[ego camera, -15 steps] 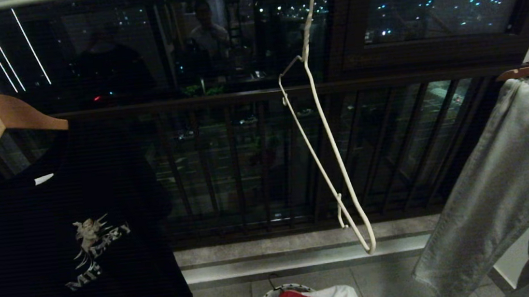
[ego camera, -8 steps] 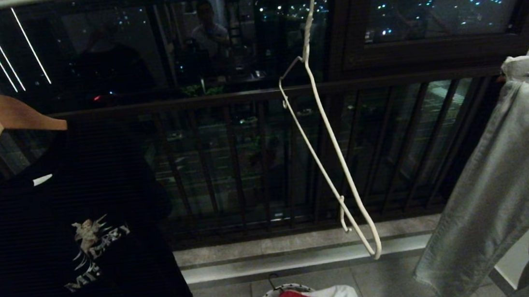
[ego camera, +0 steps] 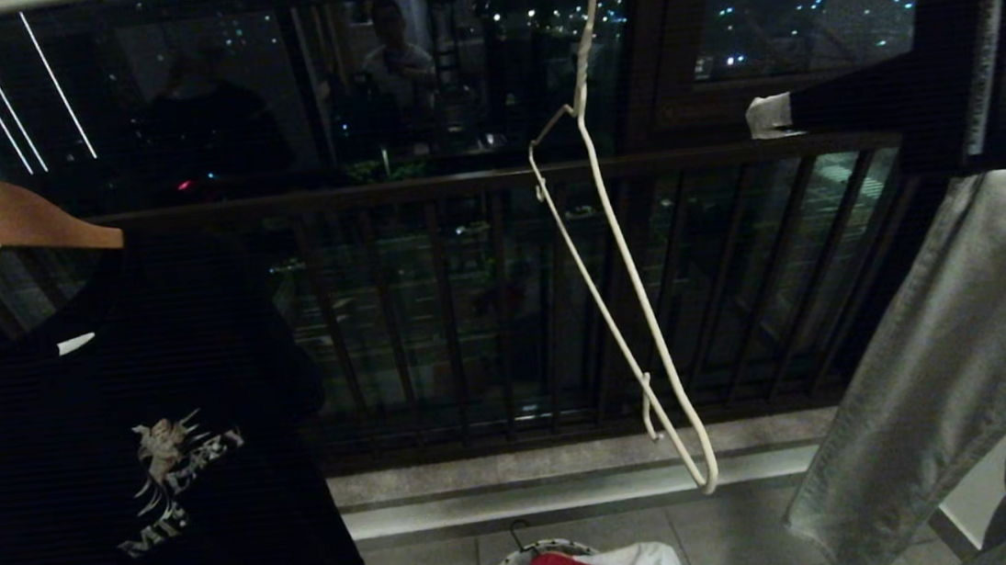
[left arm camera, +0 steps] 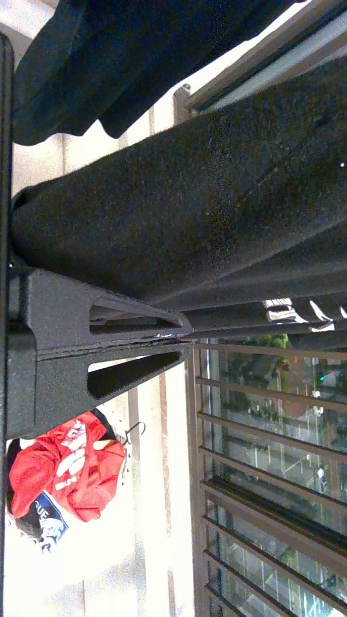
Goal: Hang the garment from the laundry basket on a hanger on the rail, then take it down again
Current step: Pick up the clothes rack on the clothesline
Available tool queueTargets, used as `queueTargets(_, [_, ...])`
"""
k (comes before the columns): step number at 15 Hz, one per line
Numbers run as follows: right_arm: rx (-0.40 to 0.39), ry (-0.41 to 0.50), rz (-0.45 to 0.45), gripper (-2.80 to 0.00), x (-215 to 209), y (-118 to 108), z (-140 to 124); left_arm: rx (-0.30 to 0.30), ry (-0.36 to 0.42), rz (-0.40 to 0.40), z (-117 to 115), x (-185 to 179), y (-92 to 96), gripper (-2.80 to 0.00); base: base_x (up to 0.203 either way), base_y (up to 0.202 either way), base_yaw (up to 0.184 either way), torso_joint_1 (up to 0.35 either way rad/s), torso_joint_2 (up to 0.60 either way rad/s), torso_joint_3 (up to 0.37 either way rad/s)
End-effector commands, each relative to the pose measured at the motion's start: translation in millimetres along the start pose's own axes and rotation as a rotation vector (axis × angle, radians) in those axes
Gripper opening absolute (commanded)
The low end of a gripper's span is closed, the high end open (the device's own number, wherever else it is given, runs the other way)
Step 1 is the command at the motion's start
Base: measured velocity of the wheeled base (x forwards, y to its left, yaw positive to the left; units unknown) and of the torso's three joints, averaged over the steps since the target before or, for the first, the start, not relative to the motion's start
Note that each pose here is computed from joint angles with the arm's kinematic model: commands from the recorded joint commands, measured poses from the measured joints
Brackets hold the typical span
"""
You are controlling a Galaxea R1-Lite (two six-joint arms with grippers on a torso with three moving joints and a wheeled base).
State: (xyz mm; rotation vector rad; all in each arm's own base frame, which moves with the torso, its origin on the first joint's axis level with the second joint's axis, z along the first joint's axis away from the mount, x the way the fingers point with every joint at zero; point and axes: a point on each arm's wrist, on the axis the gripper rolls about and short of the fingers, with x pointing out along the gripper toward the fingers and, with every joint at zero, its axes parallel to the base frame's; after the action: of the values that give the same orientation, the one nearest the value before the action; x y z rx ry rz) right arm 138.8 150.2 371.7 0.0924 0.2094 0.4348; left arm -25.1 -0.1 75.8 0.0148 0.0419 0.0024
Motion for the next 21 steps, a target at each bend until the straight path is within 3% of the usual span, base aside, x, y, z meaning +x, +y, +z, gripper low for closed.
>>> queueTargets(1, [-0.033, 0.012, -0.089, -2.80, 19.5, 25.7, -7.5, -0.001, 0.000, 0.000, 0.0, -0.1, 0.0, -2.80, 0.000, 0.000, 0.000, 0.000, 0.00, 0.000])
queueTargets(5, [-0.030, -0.007, -0.100, -2.80, 10.6, 47.2, -11.5, -0.001, 0.000, 0.000, 0.0, -0.1, 0.0, -2.80, 0.000, 0.000, 0.000, 0.000, 0.00, 0.000])
queueTargets(6, [-0.034, -0.006, -0.083, 0.00, 7.4, 51.5, -12.4, 0.000, 0.000, 0.000, 0.0, -0.1, 0.0, -2.80, 0.000, 0.000, 0.000, 0.000, 0.00, 0.000])
queueTargets(9, [-0.043, 0.016, -0.043, 0.00, 6.0, 63.3, -19.0, -0.001, 0.000, 0.000, 0.0, -0.1, 0.0, -2.80, 0.000, 0.000, 0.000, 0.000, 0.00, 0.000])
queueTargets(14, [-0.077, 0.062, -0.052, 0.00, 28.6, 78.8, -33.4, -0.001, 0.000, 0.000, 0.0, -0.1, 0.0, -2.80, 0.000, 0.000, 0.000, 0.000, 0.00, 0.000])
queueTargets(17, [-0.081, 0.070, -0.079, 0.00, 47.4, 85.0, -35.5, 0.000, 0.000, 0.000, 0.0, -0.1, 0.0, -2.80, 0.000, 0.000, 0.000, 0.000, 0.00, 0.000])
queueTargets(21, [-0.096, 0.102, -0.169, 0.00, 79.4, 75.6, -43.4, -0.001, 0.000, 0.000, 0.0, -0.1, 0.0, -2.80, 0.000, 0.000, 0.000, 0.000, 0.00, 0.000])
